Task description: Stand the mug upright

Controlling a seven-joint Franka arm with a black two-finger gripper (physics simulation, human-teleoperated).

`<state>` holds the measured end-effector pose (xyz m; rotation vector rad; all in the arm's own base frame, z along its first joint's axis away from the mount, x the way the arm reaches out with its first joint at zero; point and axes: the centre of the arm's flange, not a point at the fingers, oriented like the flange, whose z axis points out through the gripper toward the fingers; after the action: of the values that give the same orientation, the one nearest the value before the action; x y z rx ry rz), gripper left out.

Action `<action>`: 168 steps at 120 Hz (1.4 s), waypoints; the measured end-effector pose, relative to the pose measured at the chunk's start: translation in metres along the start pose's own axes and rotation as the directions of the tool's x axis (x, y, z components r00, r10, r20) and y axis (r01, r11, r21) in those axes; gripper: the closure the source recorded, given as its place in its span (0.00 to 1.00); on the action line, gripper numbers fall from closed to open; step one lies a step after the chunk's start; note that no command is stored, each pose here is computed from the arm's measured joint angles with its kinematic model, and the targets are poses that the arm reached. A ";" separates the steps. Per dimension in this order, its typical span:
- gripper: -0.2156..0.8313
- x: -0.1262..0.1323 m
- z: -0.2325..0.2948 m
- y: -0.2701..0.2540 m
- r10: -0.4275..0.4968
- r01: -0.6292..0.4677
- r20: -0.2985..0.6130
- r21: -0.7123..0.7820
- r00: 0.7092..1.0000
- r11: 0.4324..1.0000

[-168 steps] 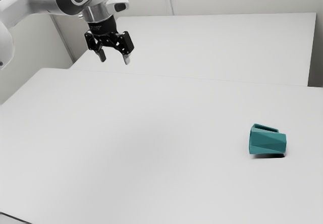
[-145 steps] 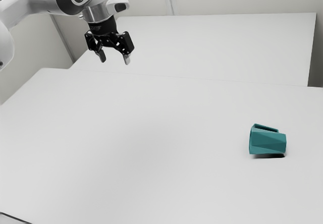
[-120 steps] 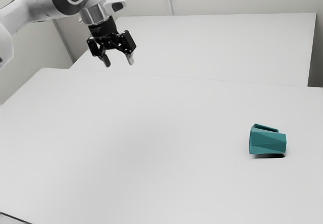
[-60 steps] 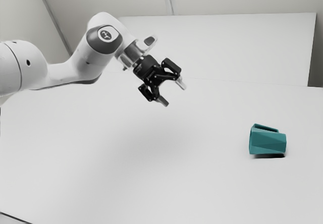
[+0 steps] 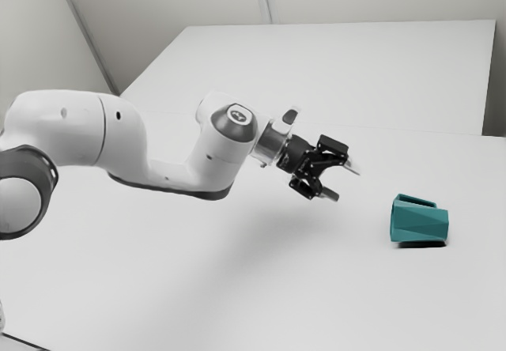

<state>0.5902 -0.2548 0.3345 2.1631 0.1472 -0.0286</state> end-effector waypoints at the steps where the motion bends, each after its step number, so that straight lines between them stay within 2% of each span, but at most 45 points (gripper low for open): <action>1: 0.21 0.000 0.001 -0.001 0.000 0.000 -0.002 -0.002 1.000 1.000; 32: 0.21 0.001 0.048 -0.017 -0.011 0.009 -0.014 -0.084 1.000 0.996; 84: 0.21 0.012 0.104 -0.010 0.078 -0.079 -0.009 -0.181 0.997 0.980; 103: 0.21 0.008 0.119 -0.012 0.104 -0.100 0.008 -0.197 0.995 0.975; 168: 0.57 0.004 0.141 -0.023 0.125 -0.119 0.005 -0.282 0.992 0.952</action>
<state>0.5967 -0.3582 0.2362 1.8822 0.0025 0.0369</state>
